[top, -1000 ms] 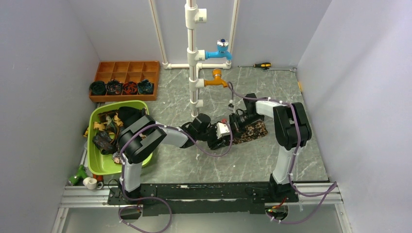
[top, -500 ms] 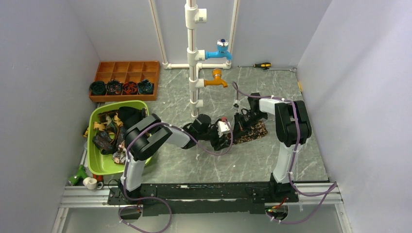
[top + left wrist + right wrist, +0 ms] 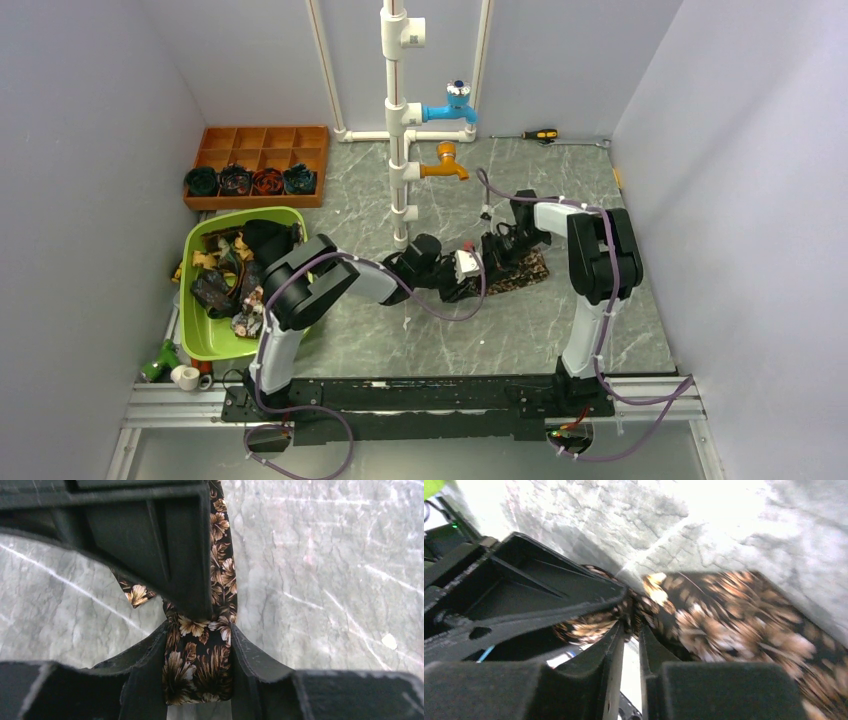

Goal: Roll the ties
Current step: Roll the tie at the center of the board.

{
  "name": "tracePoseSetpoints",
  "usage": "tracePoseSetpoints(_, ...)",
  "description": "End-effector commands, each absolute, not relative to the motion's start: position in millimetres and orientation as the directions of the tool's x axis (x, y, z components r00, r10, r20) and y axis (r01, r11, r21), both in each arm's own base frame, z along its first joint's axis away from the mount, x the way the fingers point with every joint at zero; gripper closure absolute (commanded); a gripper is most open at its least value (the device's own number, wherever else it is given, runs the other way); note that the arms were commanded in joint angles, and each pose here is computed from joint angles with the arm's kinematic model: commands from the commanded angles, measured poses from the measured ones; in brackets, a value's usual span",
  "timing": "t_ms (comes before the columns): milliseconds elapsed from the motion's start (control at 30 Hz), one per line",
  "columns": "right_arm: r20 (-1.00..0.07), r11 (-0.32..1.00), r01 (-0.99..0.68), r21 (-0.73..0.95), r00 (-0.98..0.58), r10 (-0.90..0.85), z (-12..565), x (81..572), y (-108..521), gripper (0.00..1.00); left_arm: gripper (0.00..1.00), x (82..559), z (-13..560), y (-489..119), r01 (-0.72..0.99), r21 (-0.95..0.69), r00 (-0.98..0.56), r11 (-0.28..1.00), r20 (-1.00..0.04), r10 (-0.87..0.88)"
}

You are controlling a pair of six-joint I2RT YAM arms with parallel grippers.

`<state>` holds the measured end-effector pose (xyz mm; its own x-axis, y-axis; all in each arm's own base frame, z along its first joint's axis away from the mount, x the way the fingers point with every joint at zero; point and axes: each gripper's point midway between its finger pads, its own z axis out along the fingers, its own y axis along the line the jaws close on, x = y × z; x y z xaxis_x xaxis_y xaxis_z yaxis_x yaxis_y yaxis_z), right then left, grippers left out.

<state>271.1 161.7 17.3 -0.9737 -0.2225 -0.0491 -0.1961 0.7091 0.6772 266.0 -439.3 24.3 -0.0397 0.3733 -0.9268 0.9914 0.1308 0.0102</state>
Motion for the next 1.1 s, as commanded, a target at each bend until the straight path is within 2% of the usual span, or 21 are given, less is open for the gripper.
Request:
tracePoseSetpoints(0,-0.223,0.769,-0.371,0.52,-0.929,-0.297,30.4,303.8,132.2,0.79,0.89,228.9,-48.6,-373.7,0.985,-0.063,-0.152,0.16,-0.76,0.632)
tracePoseSetpoints(67,-0.234,0.776,-0.393,0.493,-0.919,-0.317,34.0,305.8,129.9,0.77,0.9,226.2,-53.0,-367.7,0.983,-0.069,-0.163,0.168,-0.744,0.647)
tracePoseSetpoints(200,-0.157,0.822,-0.4,0.406,-0.916,-0.368,12.2,297.2,110.9,0.78,0.91,227.8,-55.6,-366.4,0.98,-0.075,-0.179,0.183,-0.728,0.662)
tracePoseSetpoints(367,-0.162,0.939,-0.287,0.188,-0.952,-0.259,7.4,325.2,5.7,0.79,0.92,226.9,-55.7,-363.4,0.983,-0.064,-0.164,0.171,-0.722,0.672)
tracePoseSetpoints(533,-0.246,0.972,-0.23,0.042,-0.946,-0.213,39.3,346.1,-75.4,0.76,0.92,224.0,-58.9,-360.7,0.984,-0.068,-0.165,0.168,-0.717,0.678)
tracePoseSetpoints(700,-0.333,0.974,-0.203,0.103,-0.929,-0.159,75.4,365.6,-82.5,0.58,0.92,224.1,-59.7,-360.4,0.984,-0.066,-0.164,0.167,-0.712,0.683)
tracePoseSetpoints(900,-0.373,0.946,-0.214,0.241,-0.921,-0.113,93.6,364.8,-54.1,0.52,0.92,221.0,-62.5,-356.7,0.982,-0.077,-0.176,0.171,-0.7,0.692)
tracePoseSetpoints(1000,-0.391,0.946,-0.197,0.258,-0.917,-0.084,98.3,365.9,-50.2,0.39,0.92,219.7,-64.9,-354.4,0.982,-0.081,-0.181,0.173,-0.691,0.7)
tracePoseSetpoints(1067,-0.43,0.954,-0.193,0.23,-0.9,-0.078,105.3,371.2,-53.5,0.37,0.92,219.5,-65.5,-353.4,0.981,-0.081,-0.182,0.174,-0.688,0.703)
